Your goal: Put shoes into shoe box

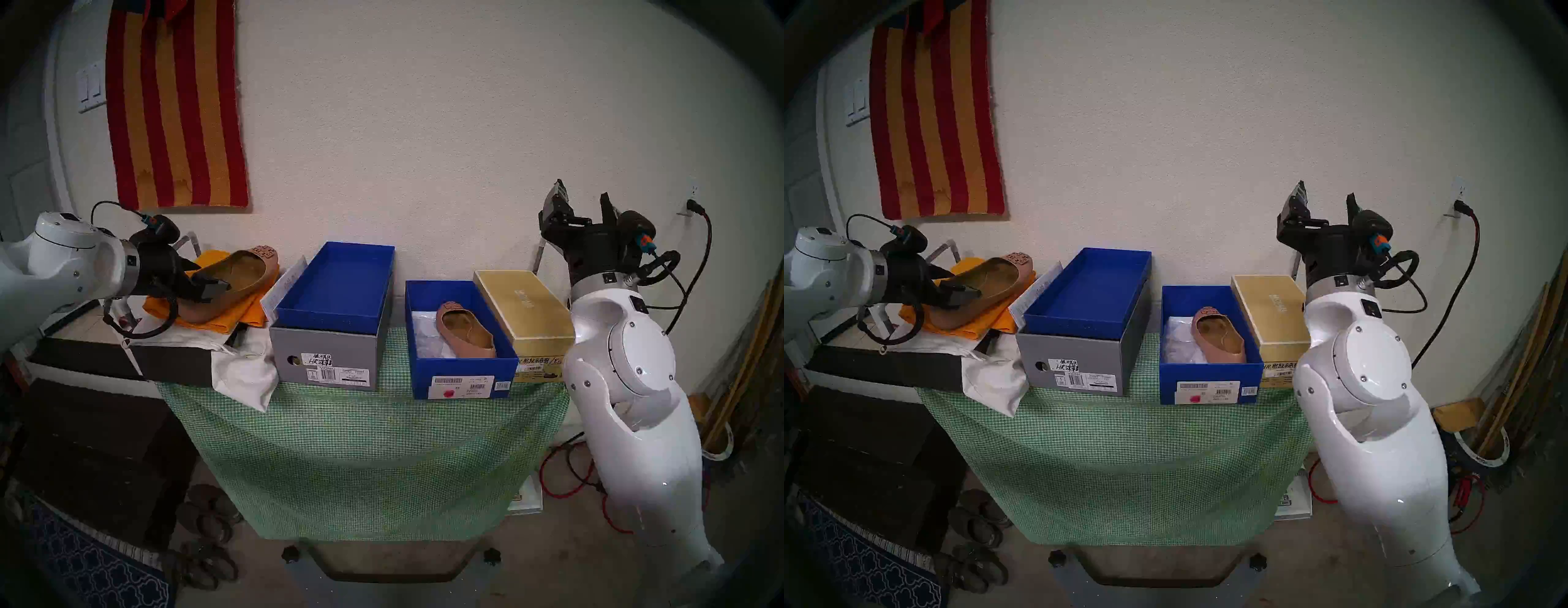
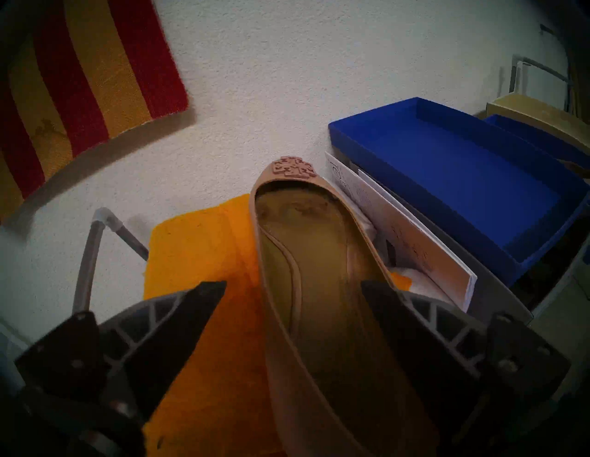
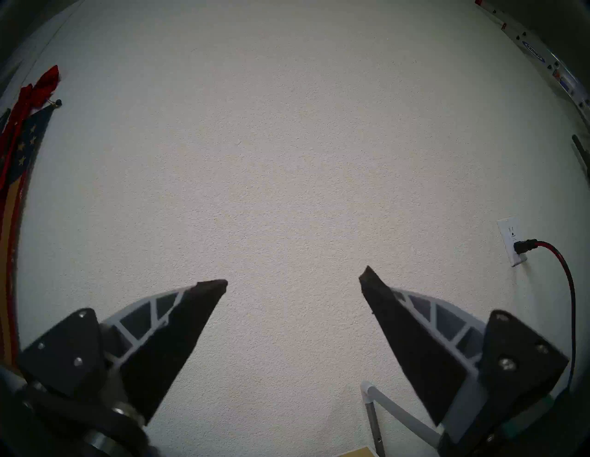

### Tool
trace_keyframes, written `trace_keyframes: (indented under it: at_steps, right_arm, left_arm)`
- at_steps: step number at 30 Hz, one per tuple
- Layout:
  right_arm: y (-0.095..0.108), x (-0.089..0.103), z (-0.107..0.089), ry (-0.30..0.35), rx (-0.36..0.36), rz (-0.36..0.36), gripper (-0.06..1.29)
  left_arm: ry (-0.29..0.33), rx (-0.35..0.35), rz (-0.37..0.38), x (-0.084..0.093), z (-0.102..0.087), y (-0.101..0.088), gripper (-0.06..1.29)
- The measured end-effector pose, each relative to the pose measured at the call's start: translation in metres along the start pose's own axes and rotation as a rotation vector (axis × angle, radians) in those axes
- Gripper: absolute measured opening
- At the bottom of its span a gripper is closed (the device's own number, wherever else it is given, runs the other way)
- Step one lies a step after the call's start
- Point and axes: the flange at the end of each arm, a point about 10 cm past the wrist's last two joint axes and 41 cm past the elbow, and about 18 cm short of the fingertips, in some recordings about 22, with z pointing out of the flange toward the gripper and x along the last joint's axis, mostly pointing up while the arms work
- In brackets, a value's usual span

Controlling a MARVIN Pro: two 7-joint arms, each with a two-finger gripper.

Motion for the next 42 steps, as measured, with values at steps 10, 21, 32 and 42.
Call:
trace_keyframes:
  at_steps: [10, 21, 32, 42]
  right_arm:
    - [0.0, 0.0, 0.0, 0.001, 0.002, 0.001, 1.19]
    - [0.0, 0.0, 0.0, 0.001, 0.003, 0.002, 1.19]
    - [0.001, 0.0, 0.0, 0.001, 0.003, 0.002, 1.19]
    - [0.001, 0.0, 0.0, 0.002, 0.002, 0.002, 1.19]
  left_arm:
    - [-0.023, -0.014, -0.007, -0.001, 0.0, -0.001, 0.0]
    - [0.008, 0.004, -0.018, 0.011, -0.005, -0.009, 0.0]
    - [0.153, 0.08, -0.008, 0.056, -0.028, -0.023, 0.0]
    - [0.317, 0.111, -0.005, 0.101, -0.053, -0.016, 0.0]
